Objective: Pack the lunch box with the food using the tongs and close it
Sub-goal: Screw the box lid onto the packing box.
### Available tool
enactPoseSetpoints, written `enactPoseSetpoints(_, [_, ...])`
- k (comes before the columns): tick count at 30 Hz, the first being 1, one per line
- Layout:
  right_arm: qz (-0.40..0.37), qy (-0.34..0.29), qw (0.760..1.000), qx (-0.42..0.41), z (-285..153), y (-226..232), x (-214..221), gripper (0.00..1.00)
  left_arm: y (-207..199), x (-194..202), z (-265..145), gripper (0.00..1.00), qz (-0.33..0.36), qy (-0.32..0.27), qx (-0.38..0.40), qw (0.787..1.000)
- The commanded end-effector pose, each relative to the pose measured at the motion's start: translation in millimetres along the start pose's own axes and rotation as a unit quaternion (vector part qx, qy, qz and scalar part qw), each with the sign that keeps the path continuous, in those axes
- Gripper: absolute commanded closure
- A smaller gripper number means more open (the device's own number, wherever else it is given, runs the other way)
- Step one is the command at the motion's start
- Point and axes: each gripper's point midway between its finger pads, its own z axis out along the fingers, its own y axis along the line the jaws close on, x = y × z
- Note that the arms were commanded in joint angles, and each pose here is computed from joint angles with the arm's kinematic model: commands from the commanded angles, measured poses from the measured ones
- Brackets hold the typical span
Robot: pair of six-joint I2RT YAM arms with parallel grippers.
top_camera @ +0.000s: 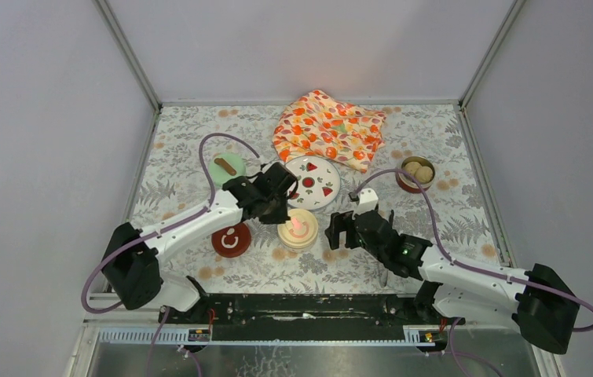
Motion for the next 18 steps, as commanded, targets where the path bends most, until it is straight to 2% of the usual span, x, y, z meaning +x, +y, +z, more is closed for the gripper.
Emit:
enactPoseSetpoints(1, [0.021, -0.082, 0.996, 0.017, -5.3, -8.8, -30.3, 0.04, -7.4, -1.6, -7.6, 0.96, 0.023, 0.026, -0.005, 0.999])
enactPoseSetpoints(7, [0.024, -0.104, 0.993, 0.040, -11.8, -21.4, -35.2, 0.00, -12.3, 0.8, -5.2, 0.99, 0.030, 0.046, -0.005, 0.998])
enactPoseSetpoints(14, [0.021, -0.108, 0.993, 0.034, -12.1, -20.2, -35.6, 0.00, 26.0, 54.0, 52.9, 1.00, 0.040, 0.132, -0.080, 0.987])
enactPoseSetpoints(18, [0.017, -0.105, 0.994, 0.033, -11.6, -19.7, -34.7, 0.00, 38.3, 64.3, 65.1, 1.00, 0.045, 0.145, -0.110, 0.982])
